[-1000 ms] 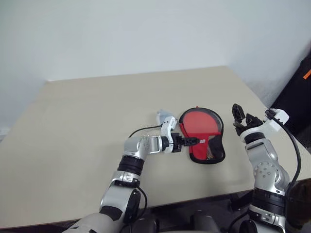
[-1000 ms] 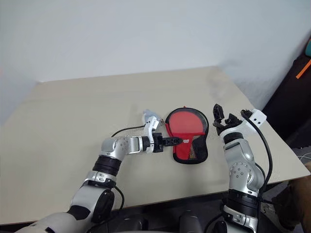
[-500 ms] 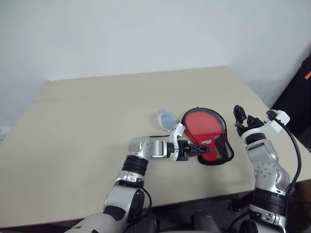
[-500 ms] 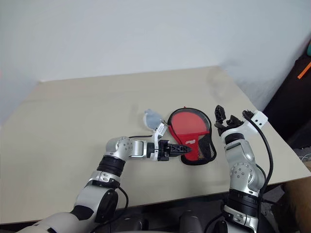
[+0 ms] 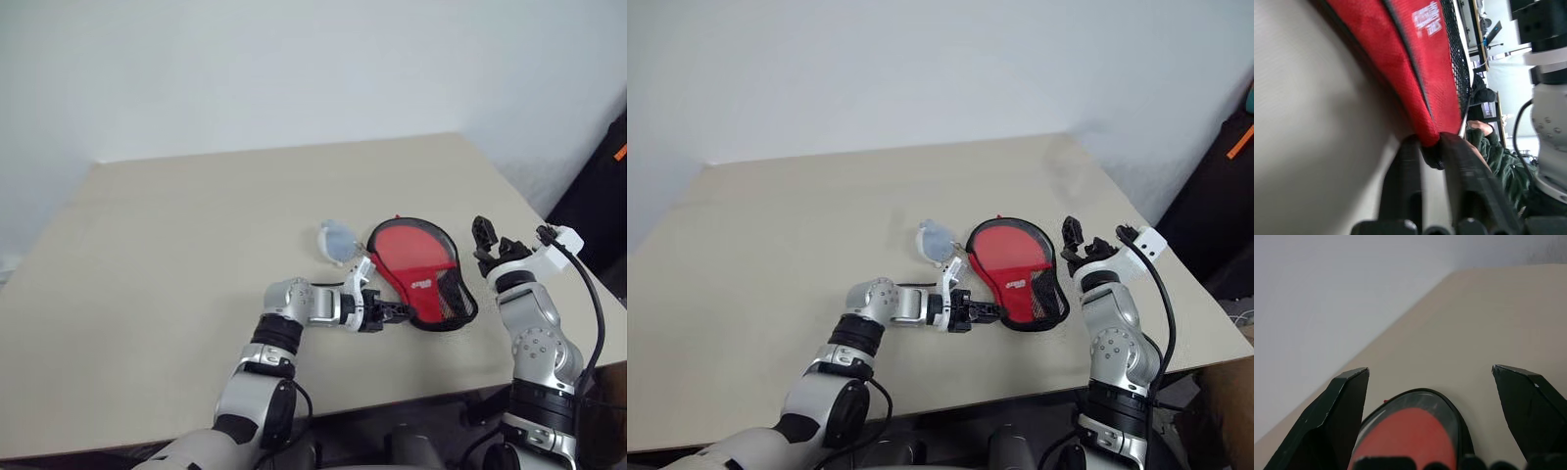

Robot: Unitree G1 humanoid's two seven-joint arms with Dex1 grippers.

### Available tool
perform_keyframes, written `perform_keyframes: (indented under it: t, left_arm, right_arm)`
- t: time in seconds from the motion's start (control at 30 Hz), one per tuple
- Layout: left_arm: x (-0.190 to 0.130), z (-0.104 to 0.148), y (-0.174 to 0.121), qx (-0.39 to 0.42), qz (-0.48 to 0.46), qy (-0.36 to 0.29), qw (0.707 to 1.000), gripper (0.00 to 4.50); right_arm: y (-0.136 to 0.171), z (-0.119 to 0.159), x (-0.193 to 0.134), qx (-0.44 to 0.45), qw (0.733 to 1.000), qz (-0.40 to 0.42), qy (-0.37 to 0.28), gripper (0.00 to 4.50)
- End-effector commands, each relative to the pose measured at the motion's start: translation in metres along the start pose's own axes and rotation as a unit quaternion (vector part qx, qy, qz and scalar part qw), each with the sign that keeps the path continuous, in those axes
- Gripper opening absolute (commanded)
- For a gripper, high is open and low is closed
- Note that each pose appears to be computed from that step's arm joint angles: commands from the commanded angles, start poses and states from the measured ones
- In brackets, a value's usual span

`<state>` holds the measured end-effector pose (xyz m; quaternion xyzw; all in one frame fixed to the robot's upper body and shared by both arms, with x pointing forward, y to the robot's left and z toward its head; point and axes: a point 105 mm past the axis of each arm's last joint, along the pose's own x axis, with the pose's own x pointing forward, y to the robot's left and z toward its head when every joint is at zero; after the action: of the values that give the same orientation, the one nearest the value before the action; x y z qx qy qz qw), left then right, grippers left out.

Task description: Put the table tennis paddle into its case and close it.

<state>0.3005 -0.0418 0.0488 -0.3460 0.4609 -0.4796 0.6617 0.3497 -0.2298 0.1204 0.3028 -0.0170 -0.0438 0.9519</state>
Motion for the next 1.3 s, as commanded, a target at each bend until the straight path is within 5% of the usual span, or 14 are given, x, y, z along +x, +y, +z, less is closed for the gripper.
perform_keyframes:
  t: [0.03, 0.47, 1.03, 1.3]
  left_arm:
    - [0.003, 0.001, -0.005, -0.012, -0.015, -0.002, 1.0, 0.04]
    - [-0.049, -0.002, -0.001, -0.058, -0.017, 0.021, 0.998, 0.04]
    - [-0.091, -0.075, -0.02, -0.02, -0.035, 0.14, 0.989, 0.04]
    - [-0.081, -0.098, -0.026, -0.038, -0.011, 0.105, 0.994, 0.04]
  right_arm:
    - [0.002, 0.013, 0.0, -0.015, 1.0, -0.001, -0.026, 4.37]
    - [0.003, 0.012, 0.0, -0.019, 1.0, -0.001, -0.022, 4.37]
    - [-0.001, -0.004, -0.013, -0.04, 0.999, -0.001, 0.021, 4.37]
    - [-0.004, -0.009, -0.02, -0.047, 0.998, -0.005, 0.036, 4.37]
